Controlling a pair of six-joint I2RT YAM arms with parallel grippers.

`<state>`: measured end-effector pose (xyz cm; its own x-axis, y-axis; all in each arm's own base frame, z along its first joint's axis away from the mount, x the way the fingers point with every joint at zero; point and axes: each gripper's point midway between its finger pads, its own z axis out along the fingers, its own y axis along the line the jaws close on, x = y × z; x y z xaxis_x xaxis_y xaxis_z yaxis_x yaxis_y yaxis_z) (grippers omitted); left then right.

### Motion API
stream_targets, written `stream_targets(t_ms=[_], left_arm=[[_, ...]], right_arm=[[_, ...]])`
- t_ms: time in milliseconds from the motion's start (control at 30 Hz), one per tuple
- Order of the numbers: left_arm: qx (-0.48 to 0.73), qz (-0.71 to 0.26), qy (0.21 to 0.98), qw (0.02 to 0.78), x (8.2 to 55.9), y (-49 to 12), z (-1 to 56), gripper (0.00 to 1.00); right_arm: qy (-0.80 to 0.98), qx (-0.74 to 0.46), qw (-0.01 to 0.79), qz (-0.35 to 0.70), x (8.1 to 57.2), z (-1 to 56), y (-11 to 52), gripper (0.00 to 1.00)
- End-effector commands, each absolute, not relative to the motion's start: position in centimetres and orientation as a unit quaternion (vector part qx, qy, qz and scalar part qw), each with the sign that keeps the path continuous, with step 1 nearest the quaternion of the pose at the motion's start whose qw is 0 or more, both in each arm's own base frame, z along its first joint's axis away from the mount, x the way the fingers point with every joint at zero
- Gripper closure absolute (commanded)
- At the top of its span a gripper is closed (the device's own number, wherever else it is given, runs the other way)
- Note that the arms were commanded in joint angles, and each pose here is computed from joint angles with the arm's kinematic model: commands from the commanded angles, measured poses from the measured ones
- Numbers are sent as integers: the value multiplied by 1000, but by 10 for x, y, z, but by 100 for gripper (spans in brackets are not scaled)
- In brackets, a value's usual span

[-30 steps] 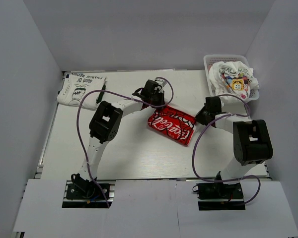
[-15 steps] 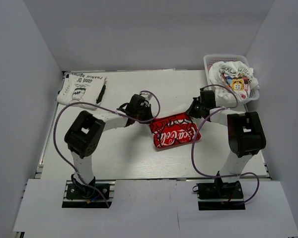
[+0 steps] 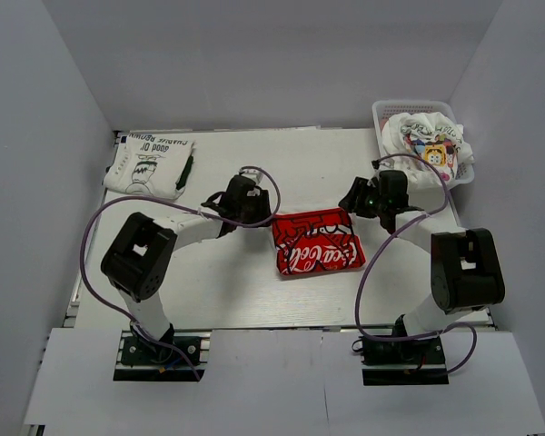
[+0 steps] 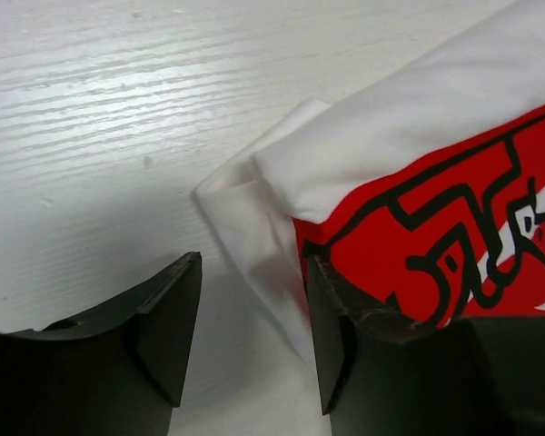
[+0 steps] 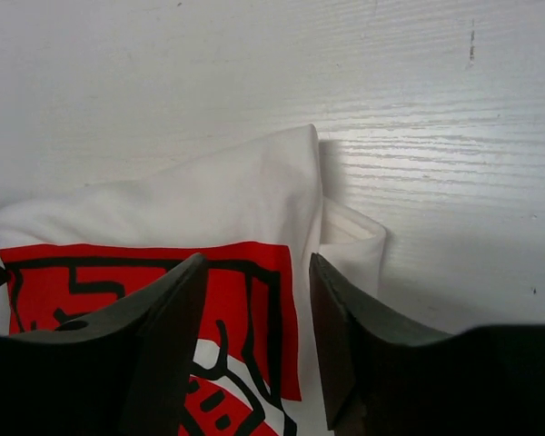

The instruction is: Fold and stack the t-shirts

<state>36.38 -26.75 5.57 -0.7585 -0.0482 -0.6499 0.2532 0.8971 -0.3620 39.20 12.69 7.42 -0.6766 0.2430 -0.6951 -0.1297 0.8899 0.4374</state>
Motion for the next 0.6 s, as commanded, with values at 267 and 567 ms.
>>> stream_targets(t_ms=[267,567], left_arm=[[45,-185,912,364,404,-267,65,40],[55,-195,927,315,383,-268,33,53]], right_arm=[[886,-3,413,210,441,81,131,36],[924,28,345,161,415,29,116,43]])
